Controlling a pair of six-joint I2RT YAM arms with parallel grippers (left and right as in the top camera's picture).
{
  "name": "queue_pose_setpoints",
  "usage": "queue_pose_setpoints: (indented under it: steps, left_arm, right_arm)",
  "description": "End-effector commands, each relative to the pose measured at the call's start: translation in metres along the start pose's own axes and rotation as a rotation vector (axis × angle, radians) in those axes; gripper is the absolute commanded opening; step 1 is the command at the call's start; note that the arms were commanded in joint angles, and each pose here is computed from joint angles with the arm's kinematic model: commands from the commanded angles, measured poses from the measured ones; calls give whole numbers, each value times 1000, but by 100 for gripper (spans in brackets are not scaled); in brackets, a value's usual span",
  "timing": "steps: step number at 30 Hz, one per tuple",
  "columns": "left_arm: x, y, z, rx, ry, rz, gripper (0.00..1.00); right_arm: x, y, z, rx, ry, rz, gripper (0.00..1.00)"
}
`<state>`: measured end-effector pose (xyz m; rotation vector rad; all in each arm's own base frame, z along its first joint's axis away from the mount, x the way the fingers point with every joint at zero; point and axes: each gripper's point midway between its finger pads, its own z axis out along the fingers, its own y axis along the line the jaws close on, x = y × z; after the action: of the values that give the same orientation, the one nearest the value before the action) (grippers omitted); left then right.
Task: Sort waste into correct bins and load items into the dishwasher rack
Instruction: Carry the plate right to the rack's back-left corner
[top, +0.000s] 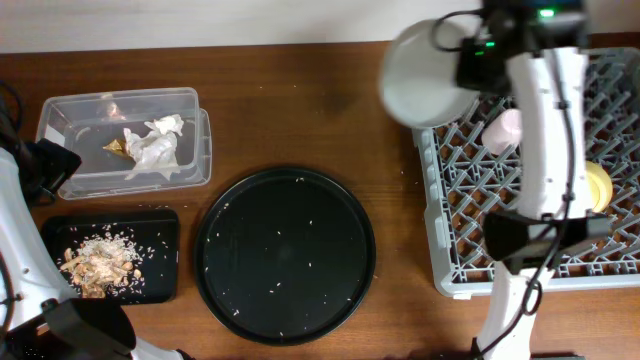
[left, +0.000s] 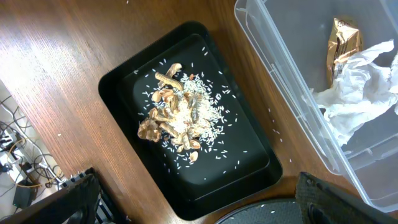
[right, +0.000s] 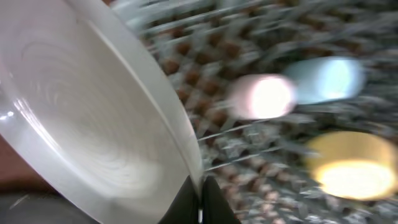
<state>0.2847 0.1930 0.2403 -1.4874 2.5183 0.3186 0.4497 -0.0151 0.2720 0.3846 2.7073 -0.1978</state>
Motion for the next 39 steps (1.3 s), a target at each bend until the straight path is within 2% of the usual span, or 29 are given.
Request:
queue_pose_setpoints:
  steps: [1, 3, 13, 21, 27, 29, 30, 36, 39]
  left_arm:
    - [-4, 1, -3, 7, -13, 4, 99]
    - [-4, 1, -3, 7, -13, 4, 99]
    - [-4, 1, -3, 7, -14, 4, 99]
    - [-4, 1, -3, 7, -13, 4, 99]
    - [-4, 1, -3, 7, -13, 4, 99]
    - [-4, 1, -3, 7, -13, 4, 99]
    - [-4, 1, -3, 7, -13, 4, 99]
    - [-4, 1, -3, 7, -13, 4, 99]
    - [-4, 1, -3, 7, -13, 4, 99]
  right_arm:
    - [-6, -54, 11, 254, -14, 57, 4]
    - [-8, -64, 17, 310, -21, 74, 4]
    - [-17, -64, 53, 350, -32, 89, 4]
    - [-8, -34, 82, 375, -25, 13, 4]
    - [-3, -10, 85, 365, -35, -36, 6]
    - [-1, -1, 82, 354, -39, -52, 20]
    - [0, 3, 80, 347, -39, -59, 37]
    - [-2, 27, 36, 220, -94, -60, 38]
    - [-7, 30, 9, 153, -140, -37, 56]
